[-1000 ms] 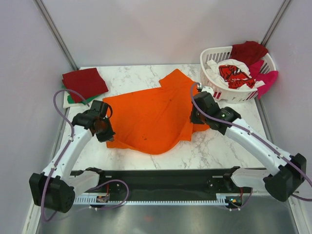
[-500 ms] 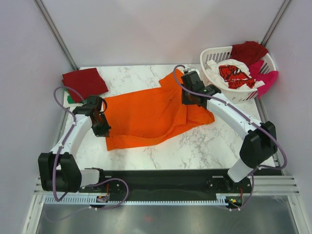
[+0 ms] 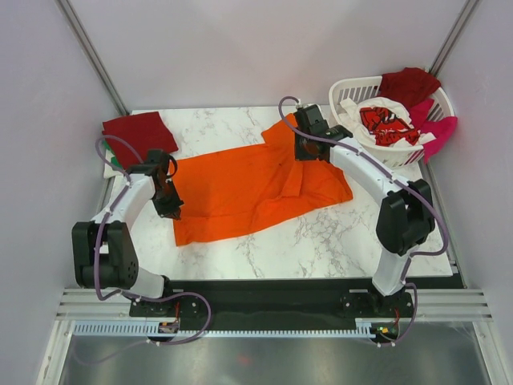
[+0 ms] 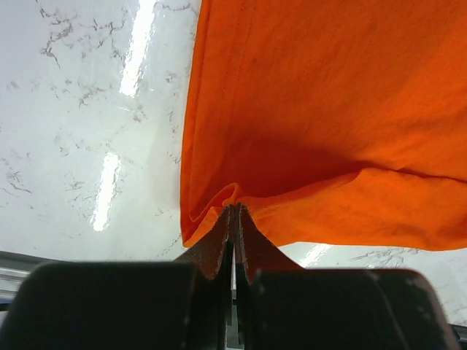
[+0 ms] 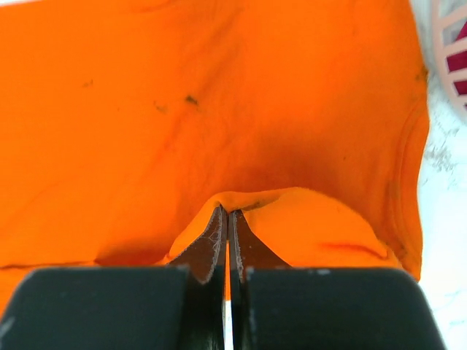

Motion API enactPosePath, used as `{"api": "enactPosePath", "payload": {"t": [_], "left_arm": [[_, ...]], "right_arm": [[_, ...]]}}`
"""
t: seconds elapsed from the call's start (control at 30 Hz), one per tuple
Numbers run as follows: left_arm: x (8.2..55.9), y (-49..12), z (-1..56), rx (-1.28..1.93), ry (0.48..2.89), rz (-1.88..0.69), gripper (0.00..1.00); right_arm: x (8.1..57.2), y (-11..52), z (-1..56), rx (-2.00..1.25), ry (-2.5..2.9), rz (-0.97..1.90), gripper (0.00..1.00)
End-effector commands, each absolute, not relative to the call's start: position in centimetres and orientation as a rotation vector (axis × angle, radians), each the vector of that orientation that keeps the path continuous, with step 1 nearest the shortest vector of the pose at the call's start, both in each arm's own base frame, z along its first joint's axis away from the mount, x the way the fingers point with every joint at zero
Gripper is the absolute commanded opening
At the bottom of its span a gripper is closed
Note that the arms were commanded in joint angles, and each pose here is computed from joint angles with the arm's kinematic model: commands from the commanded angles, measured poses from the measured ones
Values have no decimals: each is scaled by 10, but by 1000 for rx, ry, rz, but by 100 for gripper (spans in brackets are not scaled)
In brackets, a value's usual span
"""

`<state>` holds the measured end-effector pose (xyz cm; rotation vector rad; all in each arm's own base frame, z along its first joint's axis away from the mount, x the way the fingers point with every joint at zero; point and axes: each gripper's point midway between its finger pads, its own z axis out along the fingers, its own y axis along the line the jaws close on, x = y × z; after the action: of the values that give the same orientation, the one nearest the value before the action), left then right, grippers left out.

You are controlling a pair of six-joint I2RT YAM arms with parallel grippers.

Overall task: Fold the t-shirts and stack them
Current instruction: Fold the tshirt

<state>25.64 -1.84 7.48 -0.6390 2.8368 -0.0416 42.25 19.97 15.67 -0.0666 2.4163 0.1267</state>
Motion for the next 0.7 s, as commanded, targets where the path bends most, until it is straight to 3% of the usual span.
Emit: {"api": "enactPosePath", "payload": {"t": [0.0, 0.67], "left_arm": [[275, -10, 81, -590, 2794, -3, 2], [287, 12, 64, -605, 2802, 188, 2]], "right_arm": [[447, 205, 183, -68, 2334, 163, 0], [476, 175, 127, 29, 2431, 39, 0]]}}
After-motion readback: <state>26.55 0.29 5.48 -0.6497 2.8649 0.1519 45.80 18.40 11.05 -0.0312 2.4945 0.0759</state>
